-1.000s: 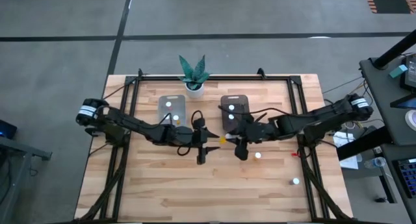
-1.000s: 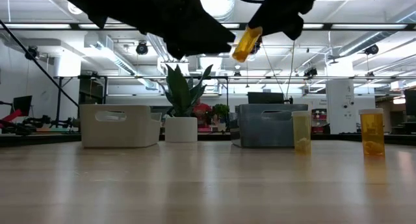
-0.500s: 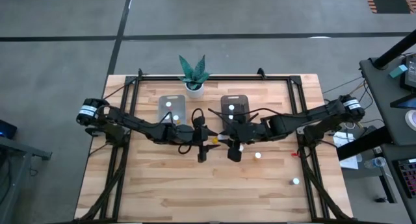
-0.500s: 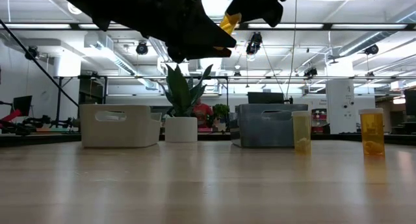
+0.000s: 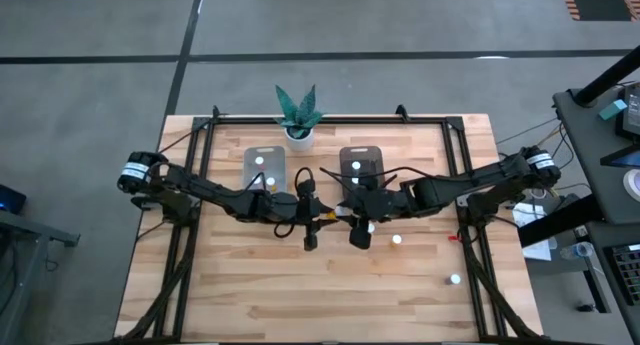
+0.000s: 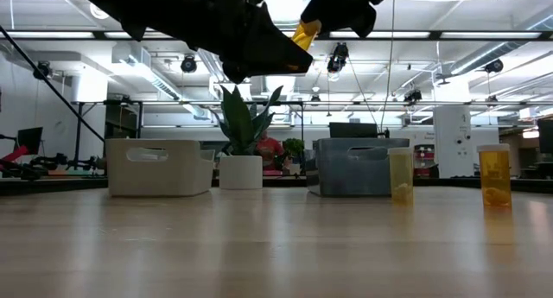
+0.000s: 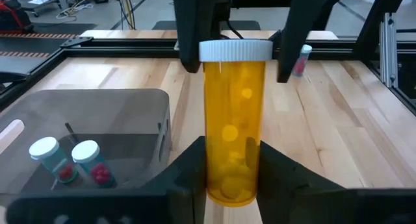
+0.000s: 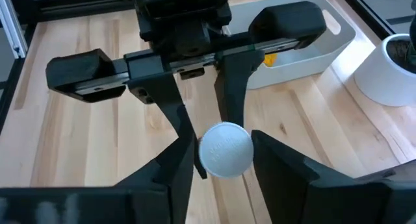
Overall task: Pick and place medicine bottles into bin by pill shape (circle, oval)
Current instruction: Put the top orange tablet bottle into the gray bin
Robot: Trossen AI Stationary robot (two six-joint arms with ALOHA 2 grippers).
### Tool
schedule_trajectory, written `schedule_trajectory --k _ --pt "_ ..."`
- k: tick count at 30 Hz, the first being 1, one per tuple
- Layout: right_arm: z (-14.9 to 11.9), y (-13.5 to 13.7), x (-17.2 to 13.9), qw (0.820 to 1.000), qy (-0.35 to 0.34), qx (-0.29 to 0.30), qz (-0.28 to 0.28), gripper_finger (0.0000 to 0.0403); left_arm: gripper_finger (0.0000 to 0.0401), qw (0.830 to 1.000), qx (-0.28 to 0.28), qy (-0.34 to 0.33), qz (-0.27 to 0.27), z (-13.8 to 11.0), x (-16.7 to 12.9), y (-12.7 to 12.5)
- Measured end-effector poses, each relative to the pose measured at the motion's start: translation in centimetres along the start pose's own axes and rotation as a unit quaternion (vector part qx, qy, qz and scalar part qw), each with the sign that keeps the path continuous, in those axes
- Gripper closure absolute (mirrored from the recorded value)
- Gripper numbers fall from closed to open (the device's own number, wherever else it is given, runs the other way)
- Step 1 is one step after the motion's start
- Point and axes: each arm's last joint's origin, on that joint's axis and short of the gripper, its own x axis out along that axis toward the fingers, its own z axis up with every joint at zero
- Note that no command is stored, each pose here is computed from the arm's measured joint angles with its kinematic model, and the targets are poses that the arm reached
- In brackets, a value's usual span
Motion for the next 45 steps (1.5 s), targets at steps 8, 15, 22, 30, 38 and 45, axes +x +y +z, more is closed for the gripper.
schedule_trajectory --k 8,15,22,30,38,45 --pt "0.4 -0.1 -1.0 1.0 -0.016 0.0 0.004 0.0201 0.0318 1.0 0.018 -0.008 -0.001 0.2 0.0 0.0" --pt "-0.2 0.3 -3.2 0.999 -0.039 -0.014 0.01 0.0193 0.032 0.998 0.031 -0.043 -0.03 0.9 -0.2 -0.3" --pt "-2.0 1.5 -5.0 0.996 -0.079 -0.028 0.018 0.0195 0.0321 0.989 0.054 -0.099 -0.095 2.1 -0.7 -0.8" --pt "-4.2 2.5 -4.1 0.982 -0.17 -0.061 0.055 0.0204 0.0321 0.985 0.066 -0.124 -0.098 2.6 -0.8 -0.9" --pt "-5.5 2.5 -2.7 0.965 -0.246 -0.076 0.043 0.0215 0.0321 0.984 0.072 -0.134 -0.097 2.7 -0.8 -0.9" --pt "-5.6 2.8 -1.5 0.962 -0.258 -0.091 0.013 0.0223 0.0321 0.983 0.075 -0.136 -0.096 2.7 -0.8 -0.9"
